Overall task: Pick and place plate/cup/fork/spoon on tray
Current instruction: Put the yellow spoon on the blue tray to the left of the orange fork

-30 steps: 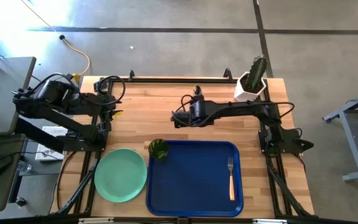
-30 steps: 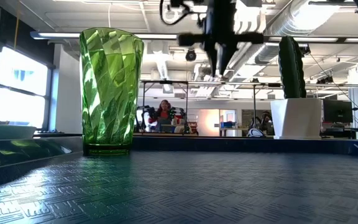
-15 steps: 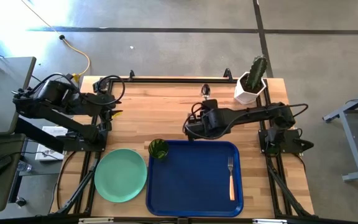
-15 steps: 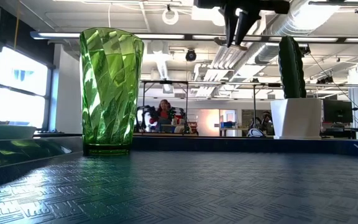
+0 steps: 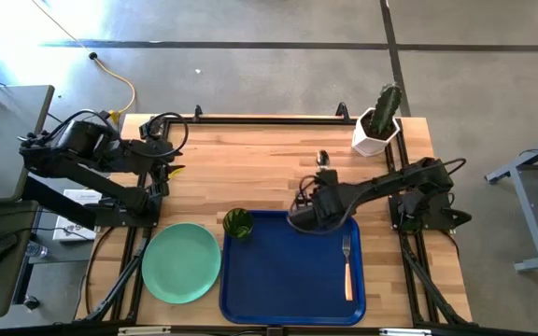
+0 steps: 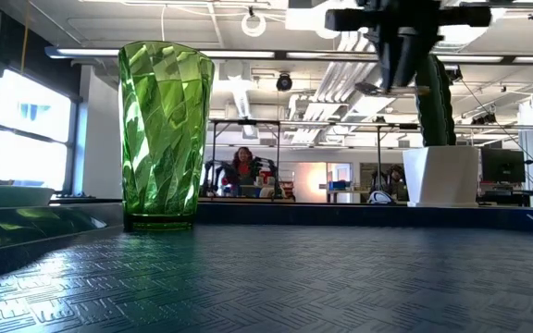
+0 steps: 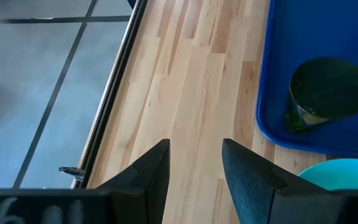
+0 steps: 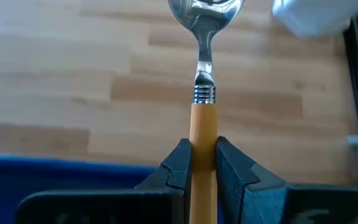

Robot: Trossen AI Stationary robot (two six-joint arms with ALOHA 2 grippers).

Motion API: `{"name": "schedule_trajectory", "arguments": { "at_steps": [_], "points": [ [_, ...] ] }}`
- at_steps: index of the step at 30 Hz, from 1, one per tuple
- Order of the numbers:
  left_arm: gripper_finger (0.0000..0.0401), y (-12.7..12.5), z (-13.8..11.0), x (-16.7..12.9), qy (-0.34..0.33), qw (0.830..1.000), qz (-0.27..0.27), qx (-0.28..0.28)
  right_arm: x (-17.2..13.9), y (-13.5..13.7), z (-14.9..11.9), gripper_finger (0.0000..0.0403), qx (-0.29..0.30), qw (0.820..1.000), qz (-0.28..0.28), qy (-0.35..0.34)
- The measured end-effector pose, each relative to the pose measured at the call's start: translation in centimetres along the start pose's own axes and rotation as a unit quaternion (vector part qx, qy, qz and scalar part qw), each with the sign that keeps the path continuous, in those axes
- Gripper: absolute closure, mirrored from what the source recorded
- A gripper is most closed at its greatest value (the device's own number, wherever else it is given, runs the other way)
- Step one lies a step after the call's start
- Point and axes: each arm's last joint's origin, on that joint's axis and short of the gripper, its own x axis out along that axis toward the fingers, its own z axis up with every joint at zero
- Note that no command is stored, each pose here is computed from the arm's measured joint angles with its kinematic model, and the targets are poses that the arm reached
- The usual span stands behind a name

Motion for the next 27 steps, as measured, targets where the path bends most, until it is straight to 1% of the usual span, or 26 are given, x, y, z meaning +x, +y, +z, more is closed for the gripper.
{"name": "schedule_trajectory", "arguments": {
  "at_steps": [2,6,11,14,21,27],
  "points": [
    [0.0266,0.0,0.0,0.0,0.0,1.0,0.0,0.0,-0.1,-0.7,-0.8,0.0373,0.006,1.0,-0.004,0.013],
    [0.0266,-0.1,0.1,0.1,0.002,1.0,0.0,0.001,-0.5,-2.0,-2.3,0.0385,0.021,0.999,-0.012,0.04],
    [0.0266,-0.2,0.2,0.3,0.005,1.0,0.001,0.002,-1.2,-3.1,-4.3,0.0382,0.048,0.996,-0.02,0.072],
    [0.0266,-0.3,0.3,0.4,0.007,1.0,0.001,0.004,-1.7,-3.6,-5.5,0.0379,0.049,0.995,-0.022,0.089],
    [0.0266,-0.6,0.6,0.8,0.01,1.0,0.002,-0.008,-3.3,-4.9,-8.0,0.0381,0.072,0.993,-0.004,0.092],
    [0.0266,-0.9,1.0,1.3,0.018,1.0,0.004,-0.004,-3.6,-5.0,-10.5,0.0381,0.059,0.992,-0.002,0.11]
  ]
}}
